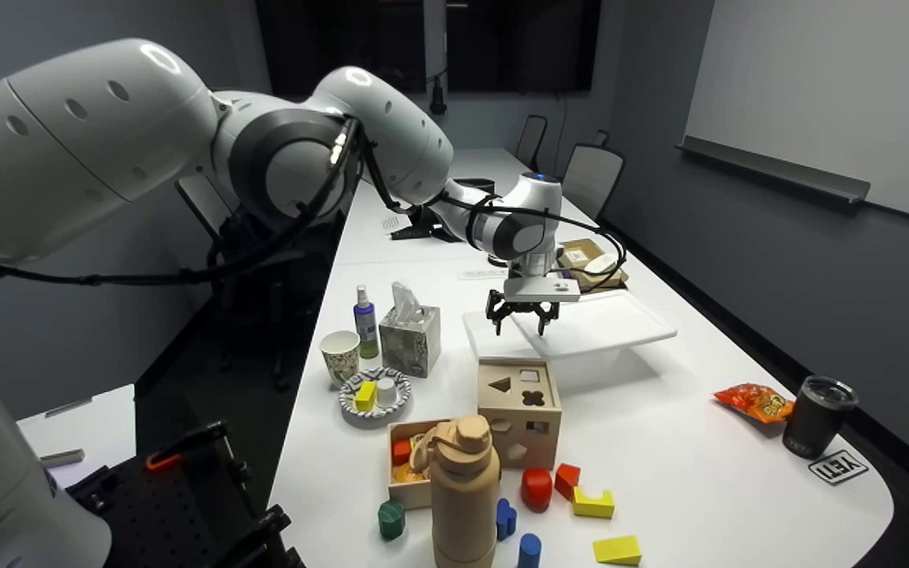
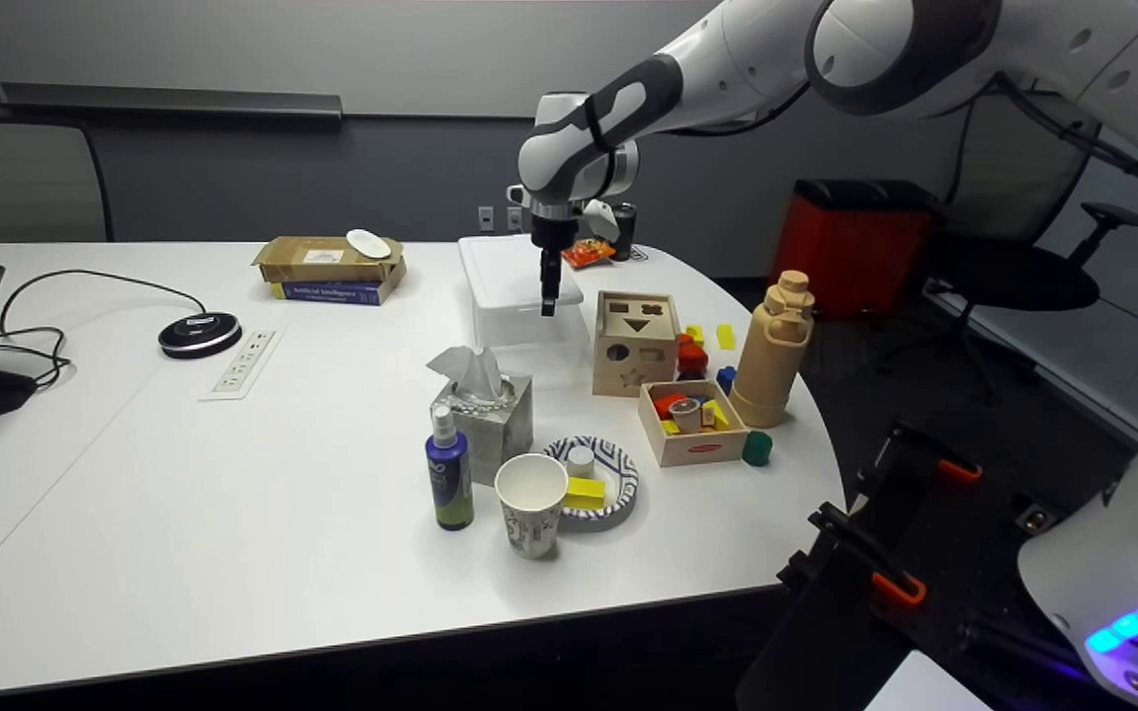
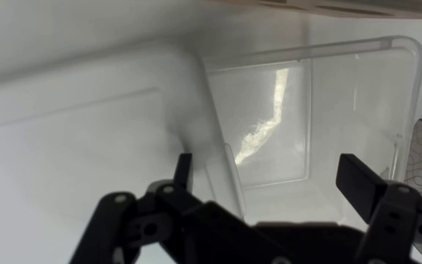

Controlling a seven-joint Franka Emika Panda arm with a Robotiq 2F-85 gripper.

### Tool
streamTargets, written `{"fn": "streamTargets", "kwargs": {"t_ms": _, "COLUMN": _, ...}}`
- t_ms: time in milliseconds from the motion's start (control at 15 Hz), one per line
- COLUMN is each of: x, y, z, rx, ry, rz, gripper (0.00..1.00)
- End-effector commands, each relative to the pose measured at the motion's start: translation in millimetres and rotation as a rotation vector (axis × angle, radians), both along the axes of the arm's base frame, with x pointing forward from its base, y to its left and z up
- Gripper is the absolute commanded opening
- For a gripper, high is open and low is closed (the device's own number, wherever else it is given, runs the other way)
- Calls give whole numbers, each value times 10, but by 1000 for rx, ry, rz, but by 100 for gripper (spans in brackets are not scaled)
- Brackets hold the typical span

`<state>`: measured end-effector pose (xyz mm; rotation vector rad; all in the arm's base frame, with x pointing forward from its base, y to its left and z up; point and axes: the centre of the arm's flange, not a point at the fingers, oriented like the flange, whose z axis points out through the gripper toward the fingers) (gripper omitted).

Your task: Move the white container forward

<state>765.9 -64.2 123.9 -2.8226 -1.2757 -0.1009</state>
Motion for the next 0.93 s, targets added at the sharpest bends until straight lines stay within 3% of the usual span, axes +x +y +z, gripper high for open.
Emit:
{"fn": "streamTargets", "kwargs": {"t_ms": 0, "x": 107, "y": -29, "z": -20, "rx": 15, "ry": 27, "rz": 1, "gripper": 100}}
{"fn": "streamTargets", "kwargs": {"t_ms": 867, "x": 174, "y": -63, "z": -51, "rx": 12, "ry": 41, "rz": -11, "gripper": 100}}
